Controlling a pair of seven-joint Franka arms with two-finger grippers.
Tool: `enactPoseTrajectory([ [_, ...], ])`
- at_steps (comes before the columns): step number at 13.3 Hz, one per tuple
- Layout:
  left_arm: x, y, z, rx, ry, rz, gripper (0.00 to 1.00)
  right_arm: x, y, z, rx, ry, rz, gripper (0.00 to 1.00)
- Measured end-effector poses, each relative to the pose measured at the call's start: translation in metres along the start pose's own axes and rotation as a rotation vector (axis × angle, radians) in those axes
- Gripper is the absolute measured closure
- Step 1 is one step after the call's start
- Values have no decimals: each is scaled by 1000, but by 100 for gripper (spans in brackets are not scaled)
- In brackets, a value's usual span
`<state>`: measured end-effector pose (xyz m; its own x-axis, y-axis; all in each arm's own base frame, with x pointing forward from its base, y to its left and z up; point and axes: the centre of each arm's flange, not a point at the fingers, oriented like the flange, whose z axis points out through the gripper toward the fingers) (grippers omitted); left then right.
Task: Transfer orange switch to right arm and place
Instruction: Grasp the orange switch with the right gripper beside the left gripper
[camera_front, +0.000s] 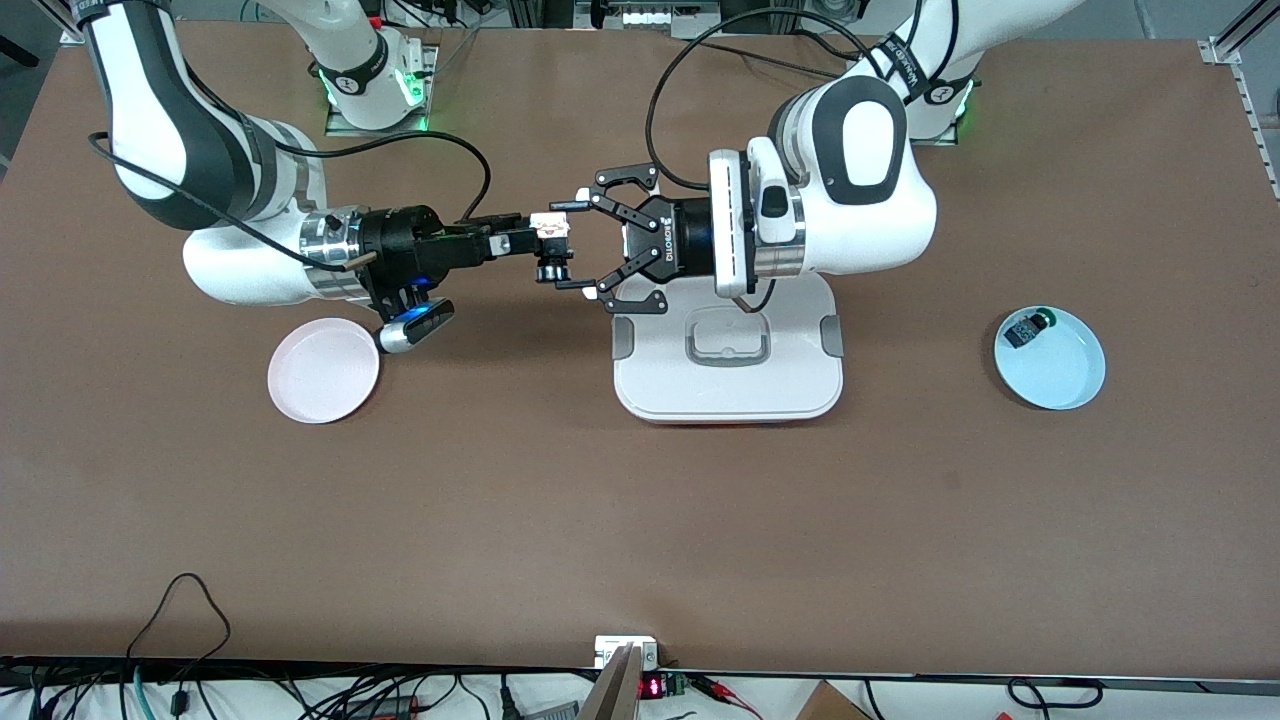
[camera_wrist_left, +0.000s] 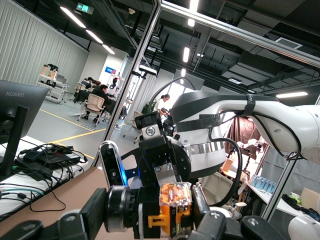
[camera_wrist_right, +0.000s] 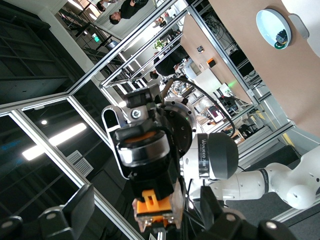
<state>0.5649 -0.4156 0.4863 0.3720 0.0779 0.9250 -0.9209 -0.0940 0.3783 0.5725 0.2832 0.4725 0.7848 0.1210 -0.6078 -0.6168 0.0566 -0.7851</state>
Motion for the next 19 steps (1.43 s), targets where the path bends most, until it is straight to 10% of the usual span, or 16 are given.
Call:
enactPoseTrajectory([
  [19, -3, -1, 1, -2, -1, -5, 27, 1, -6, -13, -54, 23, -32, 31],
])
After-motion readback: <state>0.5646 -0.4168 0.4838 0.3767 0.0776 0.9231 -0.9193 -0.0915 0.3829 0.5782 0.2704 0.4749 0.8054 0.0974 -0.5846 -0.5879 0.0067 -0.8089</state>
